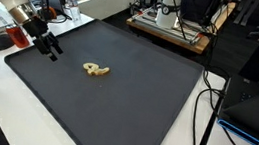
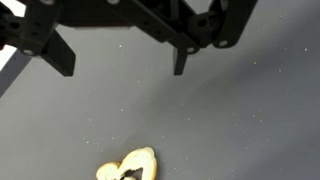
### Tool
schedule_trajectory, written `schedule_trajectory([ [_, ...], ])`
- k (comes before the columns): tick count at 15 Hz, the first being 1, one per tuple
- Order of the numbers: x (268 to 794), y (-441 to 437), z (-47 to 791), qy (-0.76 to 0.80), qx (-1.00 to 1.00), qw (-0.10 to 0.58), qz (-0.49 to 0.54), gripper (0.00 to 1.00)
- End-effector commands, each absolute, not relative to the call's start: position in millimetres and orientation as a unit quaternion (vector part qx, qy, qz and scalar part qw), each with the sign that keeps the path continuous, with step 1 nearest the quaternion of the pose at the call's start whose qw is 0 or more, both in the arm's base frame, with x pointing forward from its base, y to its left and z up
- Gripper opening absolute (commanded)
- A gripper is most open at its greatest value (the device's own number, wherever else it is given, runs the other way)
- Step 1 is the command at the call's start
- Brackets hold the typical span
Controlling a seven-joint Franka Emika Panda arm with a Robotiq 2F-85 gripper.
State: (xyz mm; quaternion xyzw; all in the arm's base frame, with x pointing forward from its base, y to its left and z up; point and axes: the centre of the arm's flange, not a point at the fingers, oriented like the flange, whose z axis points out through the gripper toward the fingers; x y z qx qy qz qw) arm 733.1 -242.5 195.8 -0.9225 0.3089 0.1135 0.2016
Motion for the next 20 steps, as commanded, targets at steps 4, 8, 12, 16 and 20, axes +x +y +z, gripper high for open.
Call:
schedule_trajectory([
  [4,647.6,-233.1,191.3,0.269,-0.932,0.224,0.090,1.00],
  [8,634.0,-237.5,193.5,0.284,-0.928,0.235,0.058,1.00],
  [12,616.6,-236.4,194.7,0.290,-0.922,0.253,0.038,1.00],
  [16,593.0,-228.7,196.6,0.292,-0.908,0.300,0.007,1.00],
  [20,561.9,-218.0,195.2,0.291,-0.894,0.339,-0.018,1.00],
])
